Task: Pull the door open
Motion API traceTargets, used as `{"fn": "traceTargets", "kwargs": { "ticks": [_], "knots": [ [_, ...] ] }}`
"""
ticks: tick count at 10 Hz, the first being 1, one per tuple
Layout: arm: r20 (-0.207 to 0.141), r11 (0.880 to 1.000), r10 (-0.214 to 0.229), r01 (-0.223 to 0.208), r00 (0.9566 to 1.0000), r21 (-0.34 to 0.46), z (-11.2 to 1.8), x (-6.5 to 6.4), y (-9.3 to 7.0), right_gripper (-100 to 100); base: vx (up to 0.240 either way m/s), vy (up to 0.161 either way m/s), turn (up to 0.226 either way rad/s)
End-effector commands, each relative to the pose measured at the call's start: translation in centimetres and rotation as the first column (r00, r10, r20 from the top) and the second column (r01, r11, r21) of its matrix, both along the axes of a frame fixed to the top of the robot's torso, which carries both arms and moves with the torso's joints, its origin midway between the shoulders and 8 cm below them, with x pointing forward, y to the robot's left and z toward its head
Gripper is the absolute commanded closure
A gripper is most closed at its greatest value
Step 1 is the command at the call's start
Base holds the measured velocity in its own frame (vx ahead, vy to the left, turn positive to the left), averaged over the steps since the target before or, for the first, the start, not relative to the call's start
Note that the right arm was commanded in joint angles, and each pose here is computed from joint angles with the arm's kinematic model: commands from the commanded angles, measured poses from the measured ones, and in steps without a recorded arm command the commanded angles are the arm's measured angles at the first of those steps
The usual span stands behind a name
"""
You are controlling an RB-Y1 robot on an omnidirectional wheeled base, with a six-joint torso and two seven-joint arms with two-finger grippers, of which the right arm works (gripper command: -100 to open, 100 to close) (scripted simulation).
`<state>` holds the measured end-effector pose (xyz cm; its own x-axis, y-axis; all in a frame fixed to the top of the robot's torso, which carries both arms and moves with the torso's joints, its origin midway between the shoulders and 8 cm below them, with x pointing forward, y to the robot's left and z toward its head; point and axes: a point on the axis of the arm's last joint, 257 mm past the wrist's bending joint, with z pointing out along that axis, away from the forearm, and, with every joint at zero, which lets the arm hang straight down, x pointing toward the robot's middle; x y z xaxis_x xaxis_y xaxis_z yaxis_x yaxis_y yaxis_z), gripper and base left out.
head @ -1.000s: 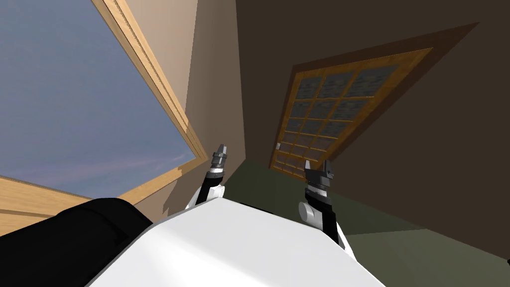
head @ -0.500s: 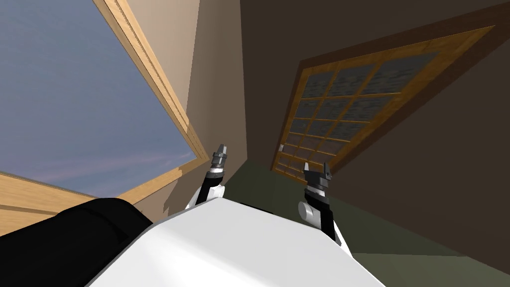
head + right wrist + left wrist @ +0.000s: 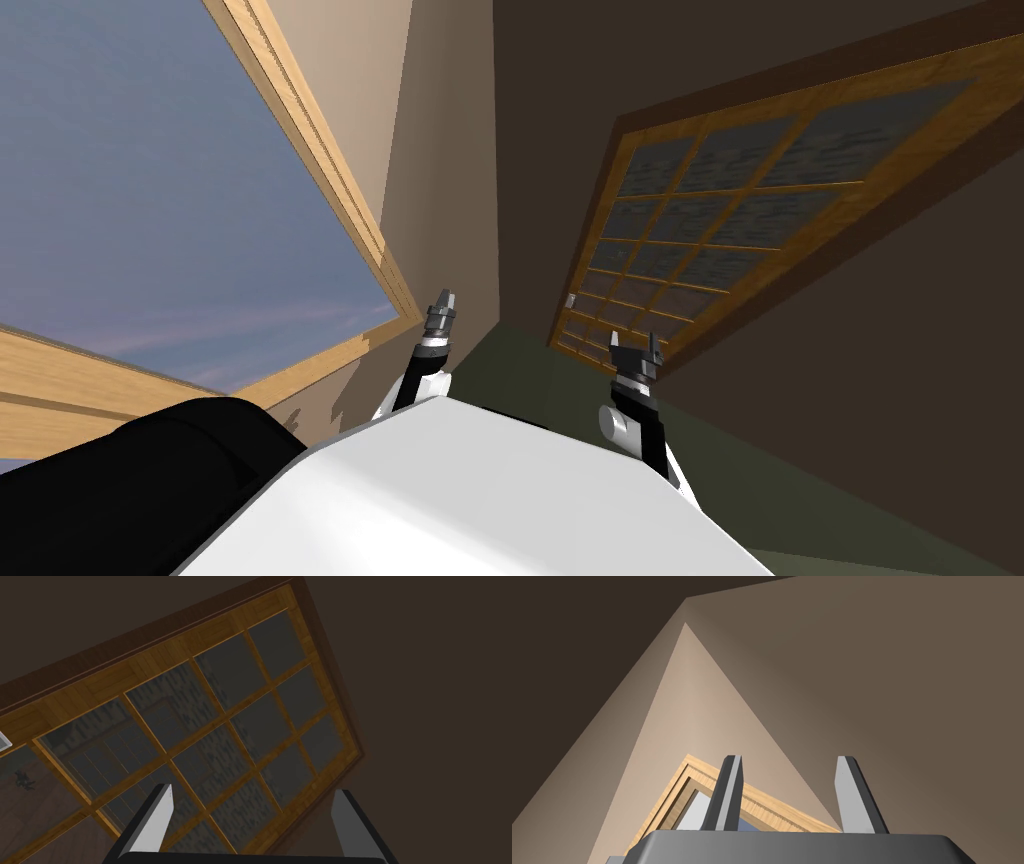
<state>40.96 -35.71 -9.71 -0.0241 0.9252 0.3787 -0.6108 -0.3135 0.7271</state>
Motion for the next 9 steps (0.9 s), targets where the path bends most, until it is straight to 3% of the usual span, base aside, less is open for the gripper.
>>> {"fn": "traceTargets", "kwargs": {
  "ticks": [1,5,9],
  "knots": [
    [-0.009,0.999,0.008,-0.008,0.9999,0.049,-1.2,0.4,-1.0,-100,0.090,-0.014,0.168],
    [-0.031,0.985,0.022,-0.016,0.9993,0.170,-4.6,1.0,-3.4,-100,0.100,-0.036,0.133],
    [-0.042,0.956,0.028,-0.014,0.9987,0.293,-7.8,1.4,-5.7,-100,0.089,-0.023,0.142]
  ]
}}
